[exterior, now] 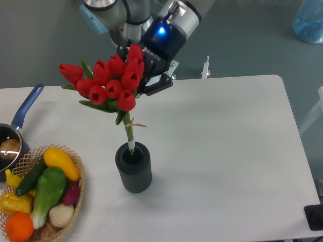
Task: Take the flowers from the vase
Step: 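Lift the gripped tulips up out of the black vase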
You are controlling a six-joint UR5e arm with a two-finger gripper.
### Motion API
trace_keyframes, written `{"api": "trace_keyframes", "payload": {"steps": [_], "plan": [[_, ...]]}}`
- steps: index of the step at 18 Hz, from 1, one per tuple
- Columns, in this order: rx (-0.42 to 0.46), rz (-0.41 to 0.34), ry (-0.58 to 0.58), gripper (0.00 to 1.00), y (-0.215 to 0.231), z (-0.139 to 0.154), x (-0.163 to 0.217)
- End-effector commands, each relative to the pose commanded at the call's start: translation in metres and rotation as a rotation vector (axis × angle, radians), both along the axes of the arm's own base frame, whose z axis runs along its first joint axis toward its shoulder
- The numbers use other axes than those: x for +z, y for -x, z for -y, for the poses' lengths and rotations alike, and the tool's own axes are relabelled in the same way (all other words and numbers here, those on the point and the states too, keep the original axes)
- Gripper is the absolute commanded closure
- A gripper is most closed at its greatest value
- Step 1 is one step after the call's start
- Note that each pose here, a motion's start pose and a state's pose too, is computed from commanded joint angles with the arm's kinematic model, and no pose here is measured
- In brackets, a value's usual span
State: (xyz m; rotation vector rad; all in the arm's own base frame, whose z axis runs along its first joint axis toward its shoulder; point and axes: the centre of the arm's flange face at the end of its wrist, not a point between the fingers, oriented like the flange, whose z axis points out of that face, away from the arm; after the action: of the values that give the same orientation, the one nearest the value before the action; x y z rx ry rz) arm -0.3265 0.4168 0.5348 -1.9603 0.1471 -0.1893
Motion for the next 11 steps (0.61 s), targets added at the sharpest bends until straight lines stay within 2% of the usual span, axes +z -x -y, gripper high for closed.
{"api": "trace_keyframes", "payload": {"steps": [7, 11], "plan": [[0.108, 0.021, -0.029, 0.74, 0.072, 0.044, -0.018], [0.13, -0.009, -0.041, 0.74, 0.101, 0.057, -0.02]]}}
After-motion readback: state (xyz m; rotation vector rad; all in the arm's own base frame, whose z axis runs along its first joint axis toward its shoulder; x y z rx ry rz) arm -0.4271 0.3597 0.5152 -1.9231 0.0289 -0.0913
